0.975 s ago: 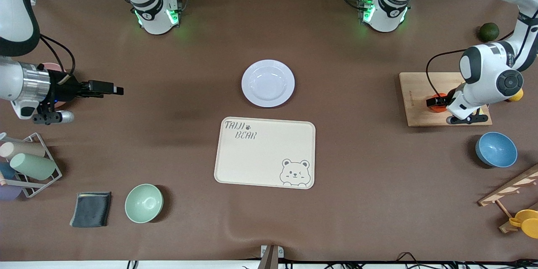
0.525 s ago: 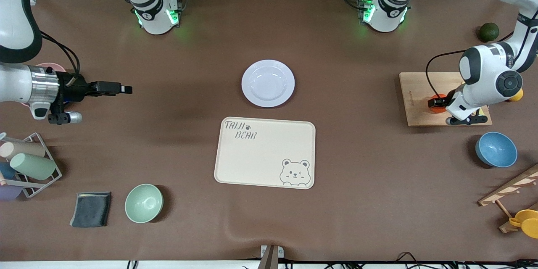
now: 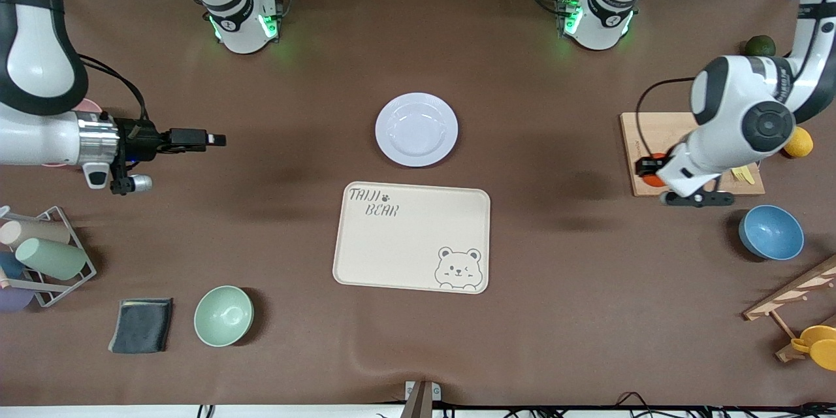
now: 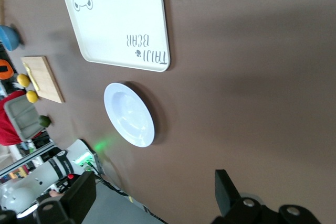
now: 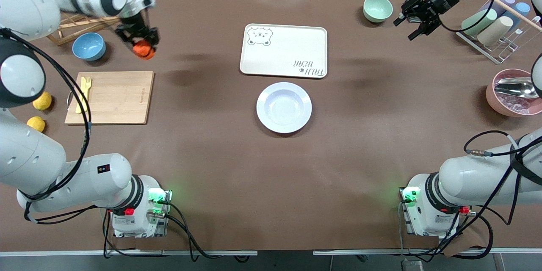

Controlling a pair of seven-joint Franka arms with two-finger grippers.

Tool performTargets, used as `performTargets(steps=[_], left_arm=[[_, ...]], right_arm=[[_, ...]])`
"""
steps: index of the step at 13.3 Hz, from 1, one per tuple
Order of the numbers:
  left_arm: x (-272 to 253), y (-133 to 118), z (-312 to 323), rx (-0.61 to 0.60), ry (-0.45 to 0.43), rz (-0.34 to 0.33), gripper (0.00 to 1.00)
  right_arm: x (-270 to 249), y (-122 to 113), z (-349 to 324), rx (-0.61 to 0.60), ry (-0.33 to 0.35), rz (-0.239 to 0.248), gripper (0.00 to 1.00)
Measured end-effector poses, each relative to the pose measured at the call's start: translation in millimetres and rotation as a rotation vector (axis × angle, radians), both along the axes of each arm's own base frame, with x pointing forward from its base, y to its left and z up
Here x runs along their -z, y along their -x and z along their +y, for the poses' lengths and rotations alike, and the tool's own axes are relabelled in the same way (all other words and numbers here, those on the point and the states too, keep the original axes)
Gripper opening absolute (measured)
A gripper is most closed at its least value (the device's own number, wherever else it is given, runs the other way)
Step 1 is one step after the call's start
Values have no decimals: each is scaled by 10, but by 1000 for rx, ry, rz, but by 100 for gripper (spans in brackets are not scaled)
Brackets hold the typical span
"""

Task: Place orange and plate with both arms
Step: 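Carry the orange with the left gripper over the white plate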

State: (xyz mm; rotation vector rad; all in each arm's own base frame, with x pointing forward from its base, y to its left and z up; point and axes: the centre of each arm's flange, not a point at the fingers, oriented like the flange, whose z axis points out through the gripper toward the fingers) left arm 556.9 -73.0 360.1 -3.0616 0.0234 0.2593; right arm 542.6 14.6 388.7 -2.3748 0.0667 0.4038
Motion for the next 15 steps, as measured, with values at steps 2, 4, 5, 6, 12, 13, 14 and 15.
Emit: performTargets(steps=[2,4,5,6,12,13,14,15], left_arm=[[-267,37,-675,-34,8,-9,71],[-374,117,-1208,-79,15,-23,71],[-374,167,-1436,-101,14,-25,71],[-356,220,-1655,-124,13,-24,71],[-120,491,-2563,-221,3,14,71],[-78,530,-2673,-230,1,22,71],[-42,571,-2785,-240,0,28,71],[-8,621,-2906,-254,-3,34,71]], right_arm=[[282,91,31,-12,-55,-6,100],[533,143,61,-19,-93,6,100],[621,155,95,-22,-104,10,100],[692,169,158,-20,-120,6,100],[1077,344,729,-6,-153,-66,100],[1121,365,780,-6,-151,-69,100],[1165,382,802,-5,-160,-72,100],[1216,396,806,-1,-176,-76,100]])
